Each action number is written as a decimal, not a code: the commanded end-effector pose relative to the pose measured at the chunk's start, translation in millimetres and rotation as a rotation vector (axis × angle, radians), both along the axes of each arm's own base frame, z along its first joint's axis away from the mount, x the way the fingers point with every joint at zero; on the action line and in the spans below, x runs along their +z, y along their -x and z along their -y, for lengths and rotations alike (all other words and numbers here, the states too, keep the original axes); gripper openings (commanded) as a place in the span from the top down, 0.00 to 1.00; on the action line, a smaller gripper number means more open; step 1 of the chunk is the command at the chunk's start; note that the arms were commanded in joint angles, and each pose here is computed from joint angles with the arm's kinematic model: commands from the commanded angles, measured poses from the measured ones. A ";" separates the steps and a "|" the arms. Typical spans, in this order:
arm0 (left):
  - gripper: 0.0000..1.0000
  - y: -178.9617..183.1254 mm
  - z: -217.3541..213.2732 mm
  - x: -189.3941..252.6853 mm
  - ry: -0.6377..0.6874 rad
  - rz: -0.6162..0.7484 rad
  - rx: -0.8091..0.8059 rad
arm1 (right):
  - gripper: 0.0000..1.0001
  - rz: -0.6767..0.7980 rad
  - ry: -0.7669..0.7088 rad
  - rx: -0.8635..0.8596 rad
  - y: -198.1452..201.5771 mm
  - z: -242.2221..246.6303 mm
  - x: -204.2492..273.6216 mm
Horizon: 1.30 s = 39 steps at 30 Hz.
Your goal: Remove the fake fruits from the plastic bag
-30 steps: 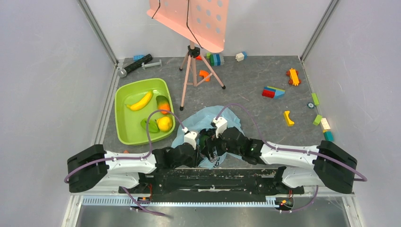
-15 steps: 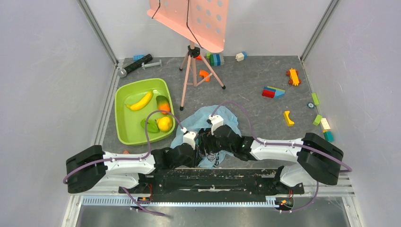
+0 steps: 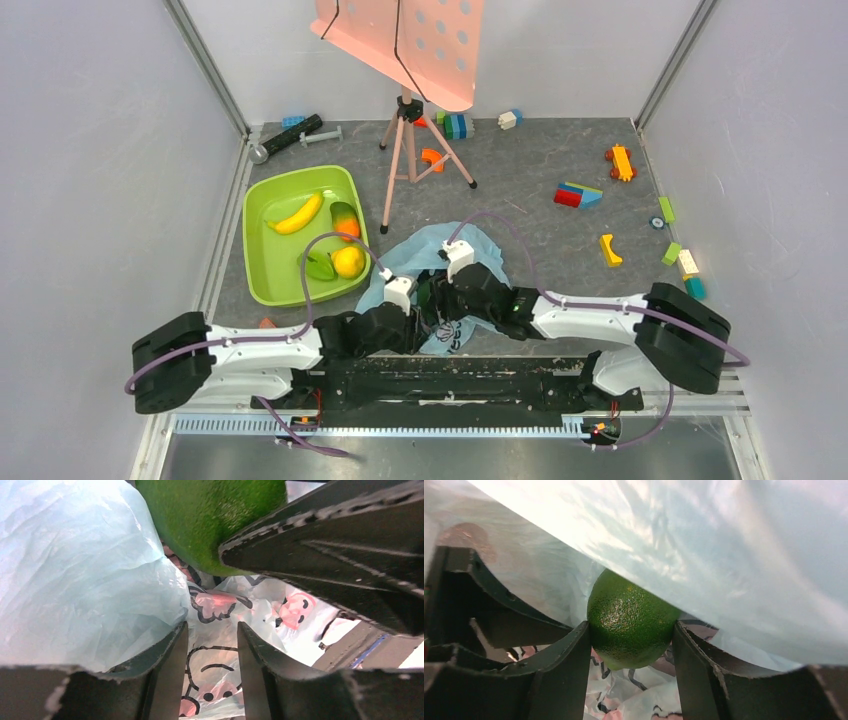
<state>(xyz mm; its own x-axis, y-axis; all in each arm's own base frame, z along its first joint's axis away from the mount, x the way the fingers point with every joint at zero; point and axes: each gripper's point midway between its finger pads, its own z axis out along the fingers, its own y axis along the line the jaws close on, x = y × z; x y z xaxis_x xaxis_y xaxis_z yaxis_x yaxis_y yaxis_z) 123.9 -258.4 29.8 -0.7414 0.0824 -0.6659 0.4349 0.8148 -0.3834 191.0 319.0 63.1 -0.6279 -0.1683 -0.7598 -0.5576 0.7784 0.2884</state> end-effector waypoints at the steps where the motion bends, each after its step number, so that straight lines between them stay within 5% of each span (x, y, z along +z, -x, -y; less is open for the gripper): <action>1: 0.48 -8.3 4.4 28.6 0.058 0.050 0.034 | 0.63 0.085 -0.083 -0.002 -4.5 -1.6 37.7; 12: 0.08 -4.6 21.9 121.8 0.247 0.133 -0.050 | 0.66 0.169 -0.177 0.018 7.9 21.9 95.2; 21: 0.02 12.3 34.1 205.3 0.478 0.147 -0.130 | 0.70 0.253 -0.235 0.007 14.5 46.5 141.2; 27: 0.00 6.9 21.9 247.5 0.628 0.147 -0.027 | 0.71 0.355 -0.226 0.059 19.2 59.8 162.7; 39: 0.00 -5.4 34.2 274.1 0.833 0.041 0.108 | 0.73 0.521 -0.379 0.259 45.5 49.9 204.5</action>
